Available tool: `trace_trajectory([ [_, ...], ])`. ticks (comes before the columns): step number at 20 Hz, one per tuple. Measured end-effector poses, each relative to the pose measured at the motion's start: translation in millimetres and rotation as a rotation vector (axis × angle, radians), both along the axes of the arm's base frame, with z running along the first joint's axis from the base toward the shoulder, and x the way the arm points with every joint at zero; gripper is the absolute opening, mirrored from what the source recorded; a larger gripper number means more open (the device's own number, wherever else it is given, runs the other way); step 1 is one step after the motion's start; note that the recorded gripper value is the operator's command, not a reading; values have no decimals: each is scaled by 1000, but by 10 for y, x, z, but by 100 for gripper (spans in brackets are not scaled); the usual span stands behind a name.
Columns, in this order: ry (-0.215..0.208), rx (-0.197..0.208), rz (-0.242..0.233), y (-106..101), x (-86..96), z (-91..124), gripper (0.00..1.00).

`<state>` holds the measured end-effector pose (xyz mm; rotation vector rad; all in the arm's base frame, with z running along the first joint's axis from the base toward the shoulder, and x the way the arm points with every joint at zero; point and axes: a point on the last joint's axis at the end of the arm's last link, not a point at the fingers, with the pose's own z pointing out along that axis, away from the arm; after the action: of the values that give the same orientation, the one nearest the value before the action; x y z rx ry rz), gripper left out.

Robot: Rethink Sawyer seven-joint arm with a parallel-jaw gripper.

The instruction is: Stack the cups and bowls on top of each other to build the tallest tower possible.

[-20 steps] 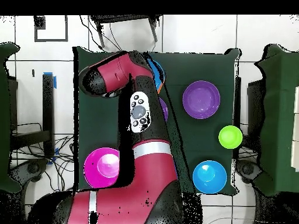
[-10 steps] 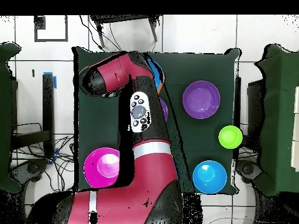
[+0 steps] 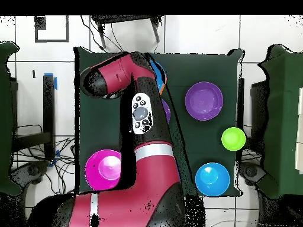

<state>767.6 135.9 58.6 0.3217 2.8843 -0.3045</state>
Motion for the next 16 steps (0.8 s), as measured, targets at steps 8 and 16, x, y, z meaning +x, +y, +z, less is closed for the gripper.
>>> trace_trajectory([
  [8, 0, 1, 0, 2, 1, -2, 0],
  [16, 1, 12, -9, -15, 14, 4, 0],
])
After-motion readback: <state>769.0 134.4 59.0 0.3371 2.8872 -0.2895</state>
